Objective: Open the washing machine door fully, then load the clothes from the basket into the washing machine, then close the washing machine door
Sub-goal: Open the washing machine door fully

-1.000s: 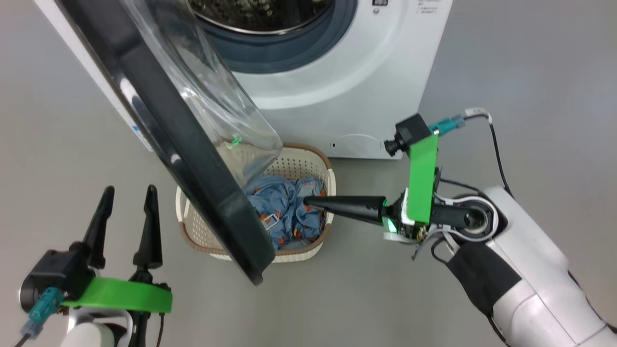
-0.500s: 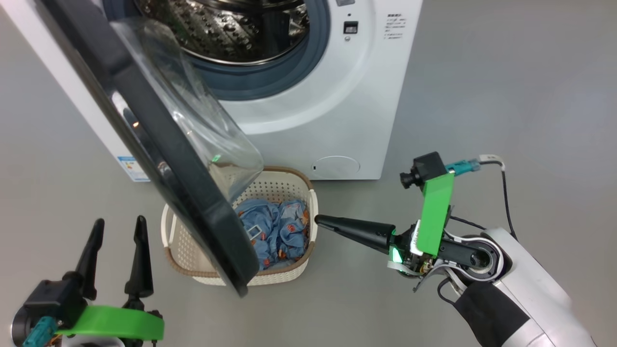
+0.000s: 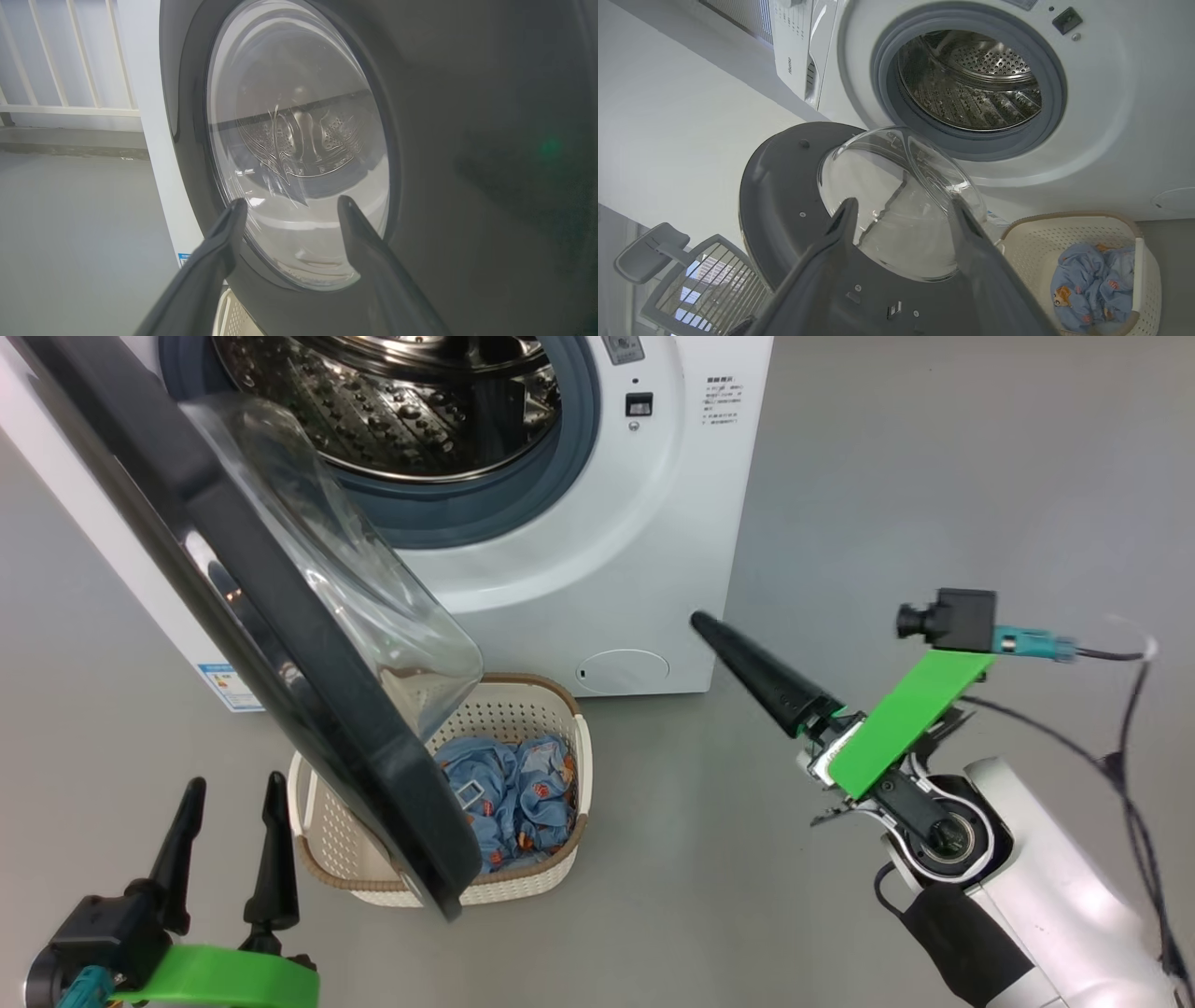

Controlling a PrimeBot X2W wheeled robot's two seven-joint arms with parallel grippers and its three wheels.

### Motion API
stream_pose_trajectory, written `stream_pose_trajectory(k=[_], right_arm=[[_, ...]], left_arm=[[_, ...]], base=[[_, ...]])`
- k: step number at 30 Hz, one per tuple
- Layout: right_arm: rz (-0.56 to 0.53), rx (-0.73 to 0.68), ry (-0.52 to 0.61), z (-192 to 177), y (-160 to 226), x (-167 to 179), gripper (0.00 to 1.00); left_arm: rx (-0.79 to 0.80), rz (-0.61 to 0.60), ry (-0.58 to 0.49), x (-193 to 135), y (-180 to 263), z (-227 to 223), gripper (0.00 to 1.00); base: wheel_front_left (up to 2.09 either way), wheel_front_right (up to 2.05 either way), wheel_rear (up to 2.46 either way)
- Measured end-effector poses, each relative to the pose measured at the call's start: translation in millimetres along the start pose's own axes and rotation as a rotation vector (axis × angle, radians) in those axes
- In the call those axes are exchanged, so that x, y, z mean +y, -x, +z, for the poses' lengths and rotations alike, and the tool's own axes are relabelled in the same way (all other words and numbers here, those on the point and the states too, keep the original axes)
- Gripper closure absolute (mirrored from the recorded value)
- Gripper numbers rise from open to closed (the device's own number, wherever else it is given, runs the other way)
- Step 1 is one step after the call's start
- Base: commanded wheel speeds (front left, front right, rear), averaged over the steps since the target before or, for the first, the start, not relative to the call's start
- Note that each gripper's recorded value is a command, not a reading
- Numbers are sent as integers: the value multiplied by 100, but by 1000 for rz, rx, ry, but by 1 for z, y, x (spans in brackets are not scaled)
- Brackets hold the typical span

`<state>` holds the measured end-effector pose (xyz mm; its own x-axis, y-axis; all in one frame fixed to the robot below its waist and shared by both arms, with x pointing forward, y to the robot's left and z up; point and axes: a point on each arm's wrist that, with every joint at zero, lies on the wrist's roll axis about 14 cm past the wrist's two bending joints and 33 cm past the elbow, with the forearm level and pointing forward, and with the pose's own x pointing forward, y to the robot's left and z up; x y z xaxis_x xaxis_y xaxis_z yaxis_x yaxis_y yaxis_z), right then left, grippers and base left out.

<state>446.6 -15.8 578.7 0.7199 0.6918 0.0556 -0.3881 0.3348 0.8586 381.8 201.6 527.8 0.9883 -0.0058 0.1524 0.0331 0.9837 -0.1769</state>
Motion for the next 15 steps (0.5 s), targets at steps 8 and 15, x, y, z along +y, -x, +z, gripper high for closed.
stream_pose_trajectory(k=[8,15], right_arm=[[-57,-217,282,29,5,-10,0],[-118,-350,480,49,19,-26,0]], left_arm=[[5,-3,4,-1,0,-2,0],[0,-4,7,-2,0,0,0]], base=[[0,0,0],[0,0,0]])
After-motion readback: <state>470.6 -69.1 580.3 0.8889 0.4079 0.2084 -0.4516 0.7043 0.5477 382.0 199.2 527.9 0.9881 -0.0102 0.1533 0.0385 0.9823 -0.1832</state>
